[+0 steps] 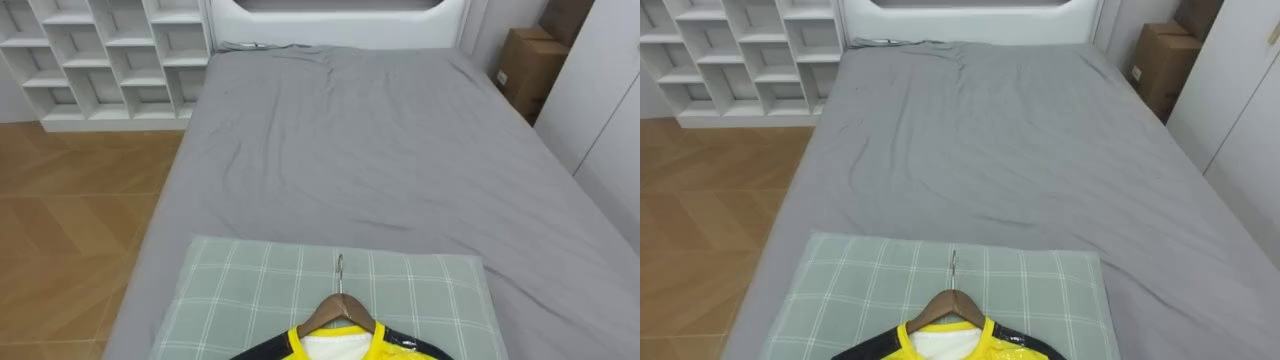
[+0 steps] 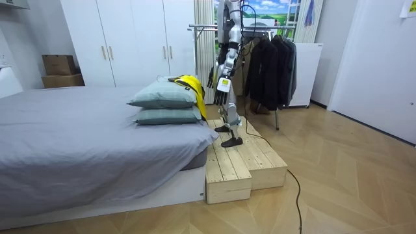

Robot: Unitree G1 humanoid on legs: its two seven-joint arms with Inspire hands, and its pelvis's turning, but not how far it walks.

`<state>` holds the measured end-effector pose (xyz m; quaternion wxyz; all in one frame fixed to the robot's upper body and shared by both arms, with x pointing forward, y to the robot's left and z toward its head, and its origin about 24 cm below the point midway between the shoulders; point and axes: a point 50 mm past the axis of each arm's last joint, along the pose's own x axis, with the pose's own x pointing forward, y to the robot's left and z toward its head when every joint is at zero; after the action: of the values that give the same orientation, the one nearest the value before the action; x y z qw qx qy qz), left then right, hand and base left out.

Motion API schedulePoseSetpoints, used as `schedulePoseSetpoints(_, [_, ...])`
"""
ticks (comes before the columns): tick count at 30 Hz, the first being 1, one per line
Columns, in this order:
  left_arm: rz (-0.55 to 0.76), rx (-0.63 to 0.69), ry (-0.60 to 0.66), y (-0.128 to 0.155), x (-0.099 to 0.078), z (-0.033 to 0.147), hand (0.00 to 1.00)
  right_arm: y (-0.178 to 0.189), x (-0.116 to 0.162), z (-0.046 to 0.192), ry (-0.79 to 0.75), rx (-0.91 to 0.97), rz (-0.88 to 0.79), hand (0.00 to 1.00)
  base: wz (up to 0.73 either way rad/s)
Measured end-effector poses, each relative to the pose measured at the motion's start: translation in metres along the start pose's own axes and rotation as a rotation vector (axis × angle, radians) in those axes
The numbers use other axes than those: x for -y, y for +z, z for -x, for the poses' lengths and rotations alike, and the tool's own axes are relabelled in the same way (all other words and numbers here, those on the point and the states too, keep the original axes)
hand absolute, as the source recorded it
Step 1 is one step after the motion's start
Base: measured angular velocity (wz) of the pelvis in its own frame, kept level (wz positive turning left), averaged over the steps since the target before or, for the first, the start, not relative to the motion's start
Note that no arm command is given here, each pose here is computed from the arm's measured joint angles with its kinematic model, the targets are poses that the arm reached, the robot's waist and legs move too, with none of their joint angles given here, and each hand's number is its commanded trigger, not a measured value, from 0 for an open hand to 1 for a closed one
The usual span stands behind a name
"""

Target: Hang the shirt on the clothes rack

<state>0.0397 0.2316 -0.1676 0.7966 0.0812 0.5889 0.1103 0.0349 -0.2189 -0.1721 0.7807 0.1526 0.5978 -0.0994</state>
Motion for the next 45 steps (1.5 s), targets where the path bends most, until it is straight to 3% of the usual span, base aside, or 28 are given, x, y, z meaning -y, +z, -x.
schedulePoseSetpoints(28, [0.055, -0.005, 0.056, -0.001, -0.003, 0.000, 0.00, 0.002, -0.002, -0.001, 0.004, 0.009, -0.012, 0.00, 0.00])
schedulePoseSetpoints(40, [0.142, 0.039, 0.280, 0.009, -0.022, 0.001, 0.00, 0.005, -0.002, -0.001, 0.004, 0.009, 0.000, 0.00, 0.02])
schedulePoseSetpoints(45, [0.166, 0.127, 0.387, 0.023, -0.028, 0.004, 0.00, 0.006, -0.002, -0.001, 0.002, 0.018, 0.002, 0.00, 0.05])
